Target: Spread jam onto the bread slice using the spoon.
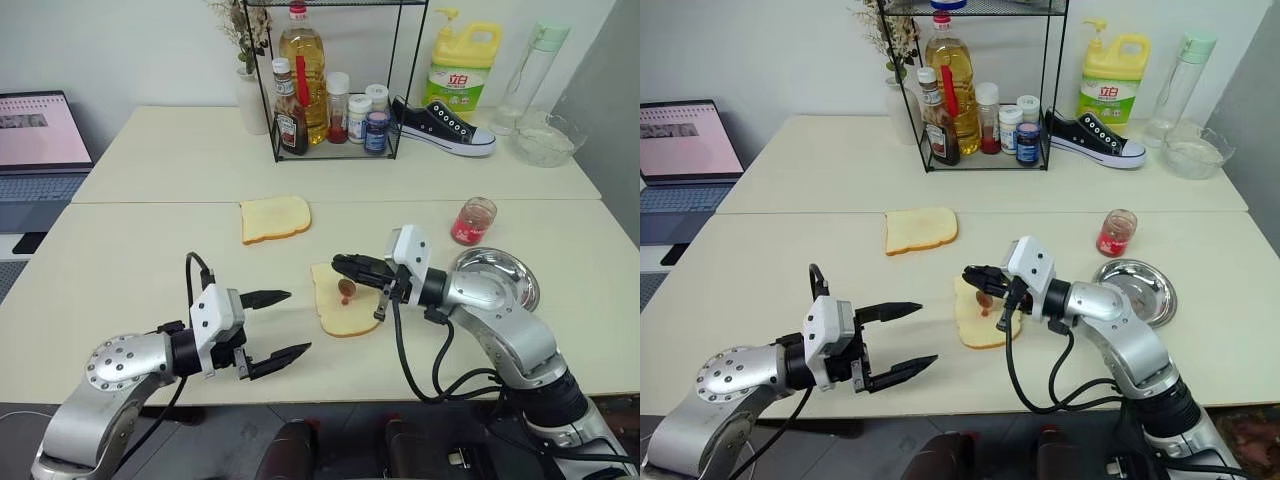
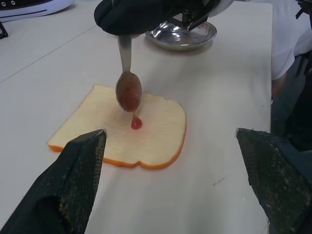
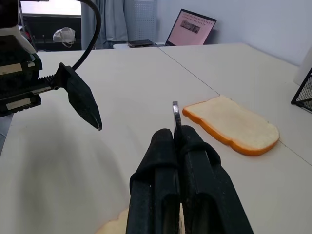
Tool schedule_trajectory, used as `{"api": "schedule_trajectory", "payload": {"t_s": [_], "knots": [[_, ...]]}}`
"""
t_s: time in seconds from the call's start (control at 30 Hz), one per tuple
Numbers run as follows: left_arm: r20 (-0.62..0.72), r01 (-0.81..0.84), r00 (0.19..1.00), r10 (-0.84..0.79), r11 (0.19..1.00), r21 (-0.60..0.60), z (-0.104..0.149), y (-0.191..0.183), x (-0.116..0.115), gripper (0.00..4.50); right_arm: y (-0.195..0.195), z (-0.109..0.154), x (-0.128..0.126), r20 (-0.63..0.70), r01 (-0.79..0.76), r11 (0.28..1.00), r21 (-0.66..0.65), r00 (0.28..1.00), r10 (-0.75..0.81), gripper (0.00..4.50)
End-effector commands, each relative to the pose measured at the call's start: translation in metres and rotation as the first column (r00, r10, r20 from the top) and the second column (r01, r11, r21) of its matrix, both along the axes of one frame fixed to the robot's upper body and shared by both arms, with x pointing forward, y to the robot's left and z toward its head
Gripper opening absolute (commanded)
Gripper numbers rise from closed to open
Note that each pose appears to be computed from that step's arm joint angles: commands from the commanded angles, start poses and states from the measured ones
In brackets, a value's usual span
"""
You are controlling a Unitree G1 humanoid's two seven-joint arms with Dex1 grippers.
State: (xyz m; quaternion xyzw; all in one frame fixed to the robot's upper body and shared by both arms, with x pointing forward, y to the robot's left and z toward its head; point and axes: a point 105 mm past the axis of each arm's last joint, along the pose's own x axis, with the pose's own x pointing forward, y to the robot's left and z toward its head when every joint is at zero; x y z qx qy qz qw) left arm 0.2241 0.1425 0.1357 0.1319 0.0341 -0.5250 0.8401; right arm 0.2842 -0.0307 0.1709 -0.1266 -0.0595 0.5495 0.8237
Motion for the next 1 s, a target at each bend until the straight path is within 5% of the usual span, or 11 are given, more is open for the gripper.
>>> {"api": "schedule_trajectory", "payload": {"t_s": [0.03,0.27,0.4,0.67,1.0], "knots": [[0.038,0.005,0.999,-0.004,1.0,-0.009,0.007,-0.001,0.001,4.43,0.002,0.027,-0.002,0.064,-0.015,0.998,0.057,0.998,0.012,0.06],[0.033,0.004,0.999,-0.004,1.0,-0.007,0.006,-0.001,0.001,4.43,-0.01,0.031,0.01,-0.046,0.041,0.99,0.134,0.998,-0.035,0.06],[0.031,0.008,0.999,-0.008,1.0,-0.004,0.006,0.0,0.001,4.43,-0.019,0.037,0.021,-0.264,0.119,0.958,0.262,0.963,-0.048,0.06],[0.034,0.019,0.999,-0.019,1.0,-0.003,0.006,-0.002,0.002,4.43,-0.031,0.001,0.037,-0.686,0.319,0.868,0.381,0.727,0.034,0.06],[0.031,0.028,0.999,-0.028,1.0,0.001,0.007,-0.003,0.001,4.43,-0.04,-0.028,0.045,-0.782,0.377,0.858,0.349,0.622,0.045,0.06]]}}
